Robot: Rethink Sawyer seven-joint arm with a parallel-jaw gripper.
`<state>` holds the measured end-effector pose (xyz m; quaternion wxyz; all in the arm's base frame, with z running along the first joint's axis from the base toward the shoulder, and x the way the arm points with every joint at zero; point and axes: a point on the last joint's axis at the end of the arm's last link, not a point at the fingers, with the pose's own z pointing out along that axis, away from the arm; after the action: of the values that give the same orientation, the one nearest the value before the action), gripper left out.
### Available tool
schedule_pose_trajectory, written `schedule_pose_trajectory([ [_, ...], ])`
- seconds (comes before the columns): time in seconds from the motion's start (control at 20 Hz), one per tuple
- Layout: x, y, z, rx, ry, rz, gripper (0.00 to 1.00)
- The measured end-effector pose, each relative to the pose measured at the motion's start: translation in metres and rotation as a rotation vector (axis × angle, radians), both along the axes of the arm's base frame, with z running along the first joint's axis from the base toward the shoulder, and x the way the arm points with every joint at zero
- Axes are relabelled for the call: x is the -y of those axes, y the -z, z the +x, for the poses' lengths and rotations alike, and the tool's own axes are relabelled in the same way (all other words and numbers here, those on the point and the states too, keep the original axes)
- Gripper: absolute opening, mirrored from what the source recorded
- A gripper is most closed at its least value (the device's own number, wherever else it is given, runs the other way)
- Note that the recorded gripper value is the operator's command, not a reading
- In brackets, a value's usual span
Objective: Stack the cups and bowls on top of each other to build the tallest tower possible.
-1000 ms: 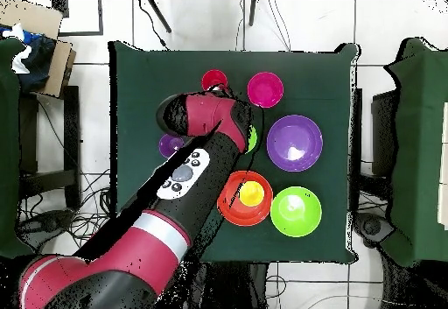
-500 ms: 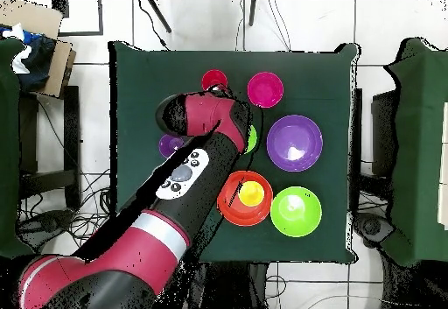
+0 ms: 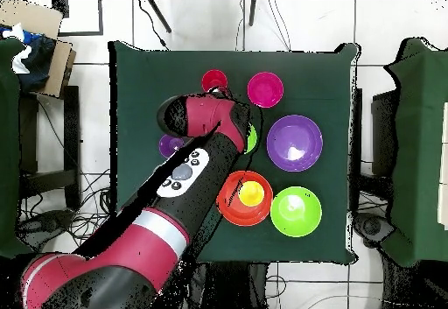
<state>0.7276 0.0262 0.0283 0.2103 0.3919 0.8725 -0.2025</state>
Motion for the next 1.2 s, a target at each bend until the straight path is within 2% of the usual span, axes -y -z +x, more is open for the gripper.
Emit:
schedule_pose_trajectory([
  [0.6,0.011,0.041,-0.010,-0.043,0.019,-0.026,1.00],
  [1.0,0.005,0.059,0.004,-0.057,0.011,-0.035,1.00],
  [1.2,-0.008,0.064,0.022,-0.084,0.010,-0.034,1.00],
])
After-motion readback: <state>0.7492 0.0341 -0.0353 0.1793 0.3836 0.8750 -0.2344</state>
